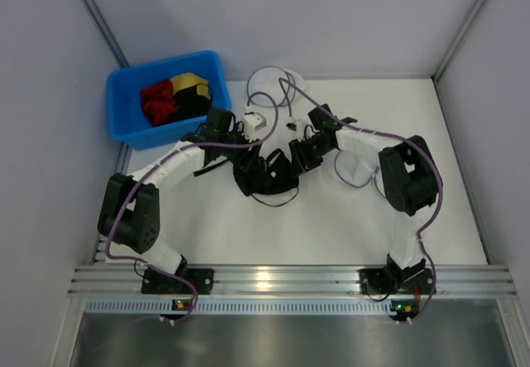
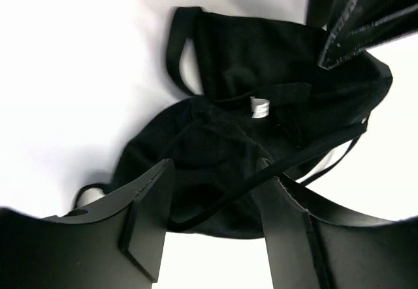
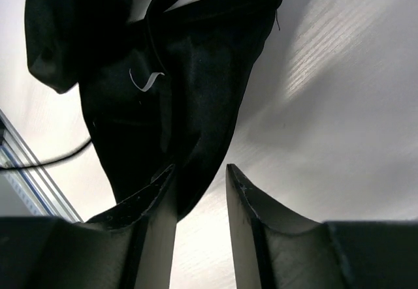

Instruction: Place the bra in the laundry bag and zip it closed

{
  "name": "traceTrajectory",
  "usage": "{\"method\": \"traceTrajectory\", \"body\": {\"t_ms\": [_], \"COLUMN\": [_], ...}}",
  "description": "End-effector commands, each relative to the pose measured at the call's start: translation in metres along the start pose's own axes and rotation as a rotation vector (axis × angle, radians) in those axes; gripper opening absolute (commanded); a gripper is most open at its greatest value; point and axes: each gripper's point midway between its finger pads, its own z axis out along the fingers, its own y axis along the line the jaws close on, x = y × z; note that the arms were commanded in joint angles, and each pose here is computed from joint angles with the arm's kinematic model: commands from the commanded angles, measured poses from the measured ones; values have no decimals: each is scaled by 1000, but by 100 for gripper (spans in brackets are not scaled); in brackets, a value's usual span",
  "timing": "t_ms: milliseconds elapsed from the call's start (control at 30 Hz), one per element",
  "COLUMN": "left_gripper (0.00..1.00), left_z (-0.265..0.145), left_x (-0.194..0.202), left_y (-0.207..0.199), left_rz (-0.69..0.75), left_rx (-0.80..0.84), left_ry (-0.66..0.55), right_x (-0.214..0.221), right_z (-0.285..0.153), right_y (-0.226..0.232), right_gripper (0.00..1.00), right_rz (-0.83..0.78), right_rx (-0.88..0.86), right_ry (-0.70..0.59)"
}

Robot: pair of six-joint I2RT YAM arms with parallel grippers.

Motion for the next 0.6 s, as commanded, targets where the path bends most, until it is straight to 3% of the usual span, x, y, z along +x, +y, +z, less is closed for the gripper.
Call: {"method": "traceTrajectory", "body": {"t_ms": [0,133,267,567], "left_gripper": [61,62,64,65], "left_z": [-38,-45,-42,-16], "left_x": [-44,-32,-21,-2], "left_y": [21,44,61,78], "left_rz": [5,-18,7,8], "left_rx": [-80,-69,-52,4], "left_ry": [-127,-100,-59,-13], "right_x": [-27,-27,-25,-16], "right_z": [-3,0,-2,-16], "right_y": [4,5,5,-3], "right_gripper": [34,22,0,0], "right_rz": [0,6,4,8], "right_rx": [-32,-46,-39,21], "right_ry": [-71,-67,-63,-74]}}
